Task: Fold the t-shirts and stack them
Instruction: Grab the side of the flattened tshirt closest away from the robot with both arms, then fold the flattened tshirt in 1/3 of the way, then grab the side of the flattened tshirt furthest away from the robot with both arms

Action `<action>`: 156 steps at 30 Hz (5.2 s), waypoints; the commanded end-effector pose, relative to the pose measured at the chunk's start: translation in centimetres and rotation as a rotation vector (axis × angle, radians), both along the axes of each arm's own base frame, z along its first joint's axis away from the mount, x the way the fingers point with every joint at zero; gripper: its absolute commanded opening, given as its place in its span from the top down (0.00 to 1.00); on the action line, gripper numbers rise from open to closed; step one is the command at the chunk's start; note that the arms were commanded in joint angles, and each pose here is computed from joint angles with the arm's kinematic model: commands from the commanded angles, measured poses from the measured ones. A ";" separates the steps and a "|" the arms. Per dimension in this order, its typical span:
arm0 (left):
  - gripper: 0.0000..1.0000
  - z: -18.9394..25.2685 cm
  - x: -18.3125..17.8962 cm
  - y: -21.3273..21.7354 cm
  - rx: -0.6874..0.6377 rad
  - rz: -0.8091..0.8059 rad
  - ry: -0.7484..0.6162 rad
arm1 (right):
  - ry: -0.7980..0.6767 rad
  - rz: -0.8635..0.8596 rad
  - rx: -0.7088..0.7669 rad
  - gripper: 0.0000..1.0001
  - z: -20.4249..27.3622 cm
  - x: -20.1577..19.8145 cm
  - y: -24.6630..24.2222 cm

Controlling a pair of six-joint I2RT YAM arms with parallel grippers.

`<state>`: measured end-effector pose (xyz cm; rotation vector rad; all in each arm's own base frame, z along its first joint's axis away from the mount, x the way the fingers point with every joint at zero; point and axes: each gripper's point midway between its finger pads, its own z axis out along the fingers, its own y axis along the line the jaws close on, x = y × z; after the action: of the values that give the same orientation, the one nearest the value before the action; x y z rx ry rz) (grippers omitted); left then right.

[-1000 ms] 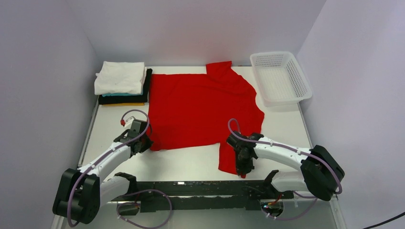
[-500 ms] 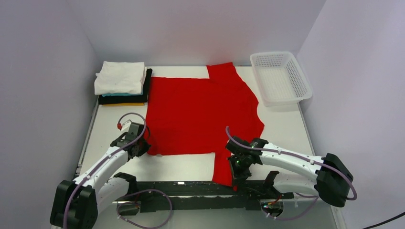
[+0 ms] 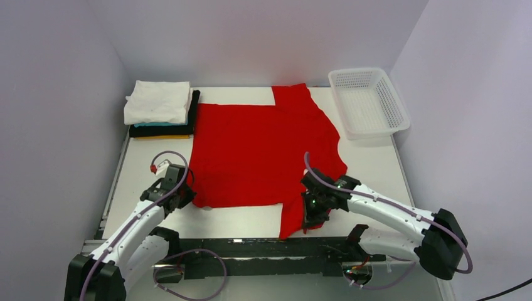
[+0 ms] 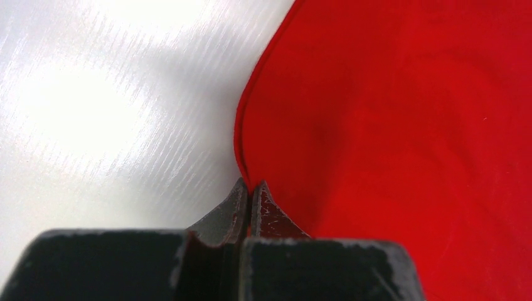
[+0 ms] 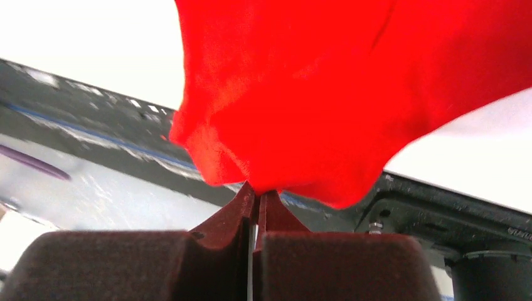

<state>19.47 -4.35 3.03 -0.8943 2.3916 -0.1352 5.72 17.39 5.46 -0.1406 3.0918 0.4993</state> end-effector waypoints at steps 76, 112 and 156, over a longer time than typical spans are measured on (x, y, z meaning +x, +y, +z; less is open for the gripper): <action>0.01 7.8 19.1 -11.2 -0.257 -0.439 -0.206 | -0.701 -0.217 0.171 0.00 3.3 34.7 -0.6; 0.01 -4.5 -5.5 -10.4 -0.229 -0.363 0.349 | -0.334 -0.270 0.010 0.00 -3.3 14.8 -5.8; 0.21 2.3 25.2 1.6 0.116 -0.194 -0.231 | -0.907 -0.382 0.077 0.00 10.2 26.3 -5.7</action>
<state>42.72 -2.09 4.28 -0.6014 2.3275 -0.1084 30.95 11.71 13.50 0.1857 2.2302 0.3832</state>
